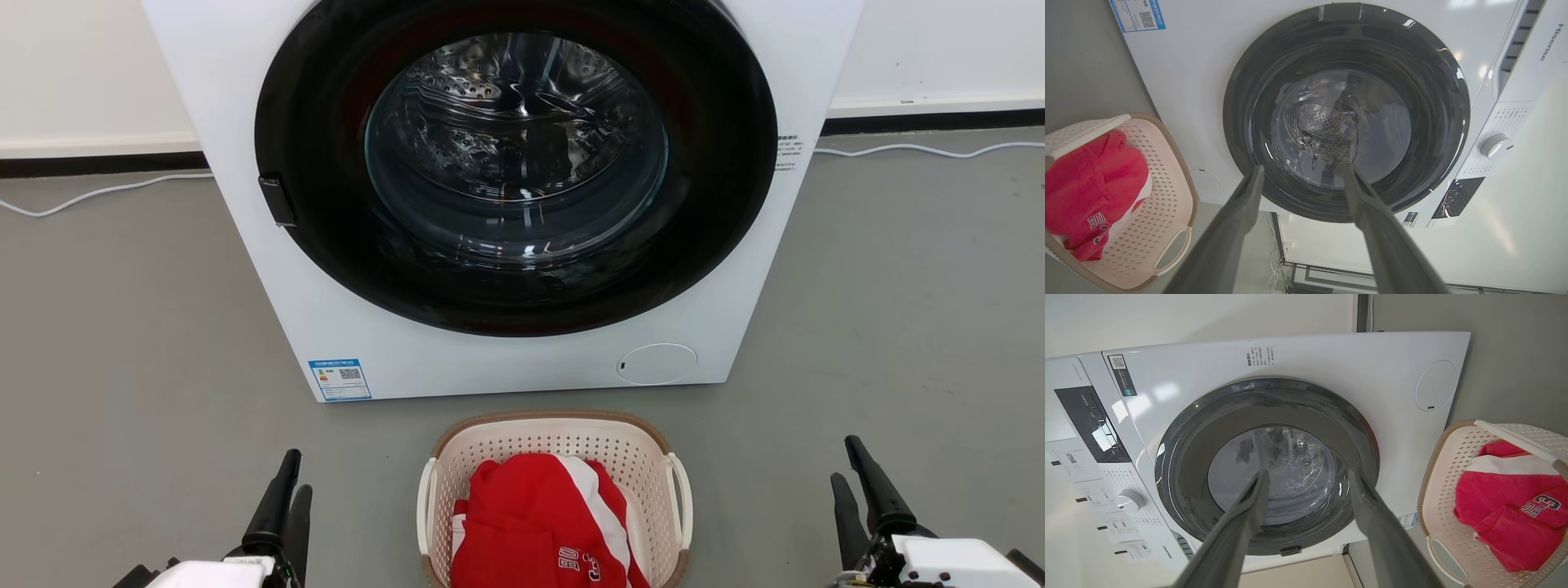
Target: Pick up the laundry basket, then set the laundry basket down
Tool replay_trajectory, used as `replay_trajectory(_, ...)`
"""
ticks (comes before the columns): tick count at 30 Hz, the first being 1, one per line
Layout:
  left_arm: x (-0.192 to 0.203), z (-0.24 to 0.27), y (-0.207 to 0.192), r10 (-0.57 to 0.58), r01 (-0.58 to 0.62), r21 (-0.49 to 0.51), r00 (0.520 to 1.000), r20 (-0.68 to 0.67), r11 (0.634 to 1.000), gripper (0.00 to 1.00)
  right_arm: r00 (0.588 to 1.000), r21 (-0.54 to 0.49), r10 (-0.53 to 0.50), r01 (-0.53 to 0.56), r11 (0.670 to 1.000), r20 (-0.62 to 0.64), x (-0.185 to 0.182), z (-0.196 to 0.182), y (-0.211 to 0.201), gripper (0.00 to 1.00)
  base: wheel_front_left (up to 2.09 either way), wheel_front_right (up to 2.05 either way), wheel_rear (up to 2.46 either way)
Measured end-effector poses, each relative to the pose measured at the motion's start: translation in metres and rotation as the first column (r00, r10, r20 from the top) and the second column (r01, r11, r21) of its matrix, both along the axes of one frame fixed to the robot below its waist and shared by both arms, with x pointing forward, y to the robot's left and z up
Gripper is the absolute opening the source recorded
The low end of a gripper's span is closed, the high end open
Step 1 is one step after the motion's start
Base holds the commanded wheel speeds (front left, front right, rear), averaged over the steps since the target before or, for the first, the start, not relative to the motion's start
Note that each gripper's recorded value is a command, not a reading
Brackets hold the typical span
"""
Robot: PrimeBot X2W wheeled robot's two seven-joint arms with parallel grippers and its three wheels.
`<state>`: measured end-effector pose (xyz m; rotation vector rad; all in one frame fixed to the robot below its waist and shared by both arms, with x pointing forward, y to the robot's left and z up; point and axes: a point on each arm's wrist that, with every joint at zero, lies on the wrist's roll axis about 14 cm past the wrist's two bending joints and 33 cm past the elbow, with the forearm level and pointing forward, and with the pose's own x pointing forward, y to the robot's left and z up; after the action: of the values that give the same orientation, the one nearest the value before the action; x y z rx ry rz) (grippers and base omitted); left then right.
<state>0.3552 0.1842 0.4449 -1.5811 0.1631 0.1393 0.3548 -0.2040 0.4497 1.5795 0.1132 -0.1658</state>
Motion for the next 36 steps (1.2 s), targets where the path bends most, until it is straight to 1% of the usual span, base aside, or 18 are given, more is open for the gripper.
replay_trajectory(3, 0.001, 0.002, 0.0, 0.003, -0.003, 0.005, 1.0, 0.006, 1.0, 1.0, 1.0, -0.003, -0.004, 0.004, 1.0, 0.002, 0.0, 0.001, 0.0, 1.0, 0.0, 0.0, 0.0)
replay_trajectory(7, 0.002, 0.006, -0.002, -0.004, 0.003, 0.038, 1.0, 0.017, 0.999, 1.0, 1.0, -0.022, -0.001, 0.001, 1.0, 0.007, 0.001, 0.003, 0.003, 1.0, 0.0, 0.0, 0.0)
replay_trajectory(15, 0.005, 0.012, -0.004, -0.017, 0.013, 0.109, 0.999, 0.036, 0.994, 1.0, 1.0, -0.094, 0.017, -0.014, 0.996, 0.024, 0.003, 0.01, 0.005, 1.0, 0.0, 0.0, 0.0)
replay_trajectory(22, 0.007, 0.017, -0.006, -0.04, 0.028, 0.212, 0.998, 0.05, 0.977, 1.0, 0.999, -0.176, 0.033, -0.026, 0.984, 0.035, 0.003, 0.015, 0.005, 1.0, 0.0, 0.0, 0.0)
replay_trajectory(25, 0.008, 0.02, -0.009, -0.059, 0.042, 0.272, 0.997, 0.055, 0.961, 1.0, 0.998, -0.223, 0.048, -0.036, 0.974, 0.048, 0.004, 0.02, 0.007, 1.0, 0.0, 0.0, 0.0)
replay_trajectory(30, 0.009, 0.022, -0.012, -0.089, 0.061, 0.373, 0.994, 0.058, 0.926, 1.0, 0.997, -0.293, 0.058, -0.04, 0.955, 0.052, 0.005, 0.023, 0.007, 1.0, 0.0, 0.0, 0.0)
replay_trajectory(36, 0.011, 0.028, -0.017, -0.121, 0.073, 0.474, 0.99, 0.072, 0.878, 1.0, 0.996, -0.41, 0.078, -0.051, 0.91, 0.05, 0.006, 0.026, 0.003, 1.0, 0.0, 0.0, 0.0)
